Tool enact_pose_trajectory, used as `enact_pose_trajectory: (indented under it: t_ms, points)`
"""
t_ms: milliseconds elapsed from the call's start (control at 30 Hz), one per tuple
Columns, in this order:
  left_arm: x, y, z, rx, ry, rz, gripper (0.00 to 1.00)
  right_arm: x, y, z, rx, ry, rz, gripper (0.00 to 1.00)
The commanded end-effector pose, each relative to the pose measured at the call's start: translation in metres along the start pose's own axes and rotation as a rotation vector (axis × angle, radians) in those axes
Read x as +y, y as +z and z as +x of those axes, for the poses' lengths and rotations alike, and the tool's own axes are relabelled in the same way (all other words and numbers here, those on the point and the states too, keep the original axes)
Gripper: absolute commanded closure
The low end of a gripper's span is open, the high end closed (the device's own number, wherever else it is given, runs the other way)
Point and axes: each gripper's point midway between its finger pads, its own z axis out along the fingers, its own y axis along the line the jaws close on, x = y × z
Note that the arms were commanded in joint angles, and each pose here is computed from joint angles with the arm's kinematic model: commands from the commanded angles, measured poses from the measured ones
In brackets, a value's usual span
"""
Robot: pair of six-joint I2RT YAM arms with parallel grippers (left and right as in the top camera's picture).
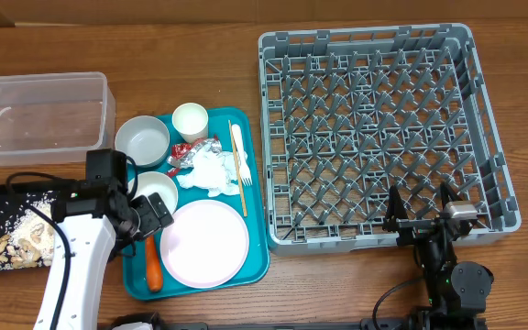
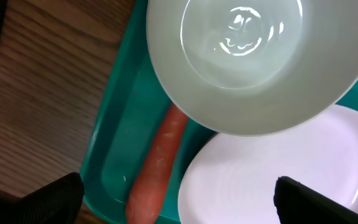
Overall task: Sort waste into correct bins and load items into the dishwasher rack
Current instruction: 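Release the bowl and withdraw the left gripper to the left side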
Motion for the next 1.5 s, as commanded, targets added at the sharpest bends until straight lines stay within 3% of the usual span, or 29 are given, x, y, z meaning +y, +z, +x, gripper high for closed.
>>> enact_pose_trajectory:
  t_ms: [0,233,533,900,1067,1467]
  points:
    - [0.003,0.009,0.004,0.036,-0.033,-0.022,0.00,-0.004,0.000,0.002,-0.004,-0.008,0.016,0.00]
    - [0.003,0.031,0.012,0.147,-0.019,-0.058,0.00,-0.004,0.000,0.002,-0.004,-0.008,0.016,0.00]
    - [0.001,0.036,0.009,0.153,0.043,-0.048,0.00,-0.004,0.000,0.002,-0.004,-0.008,0.016,0.00]
    - [0.022,0.037,-0.004,0.152,-0.096,-0.011,0.00,-0.004,0.000,0.002,-0.004,-0.008,0.016,0.00]
    - [0.021,0.036,-0.004,0.158,-0.064,0.013,0.00,-0.004,0.000,0.002,-0.004,-0.008,0.016,0.00]
    - [0.017,0.069,0.025,0.206,-0.049,0.073,0.00,-0.004,0.000,0.002,-0.004,-0.008,0.016,0.00]
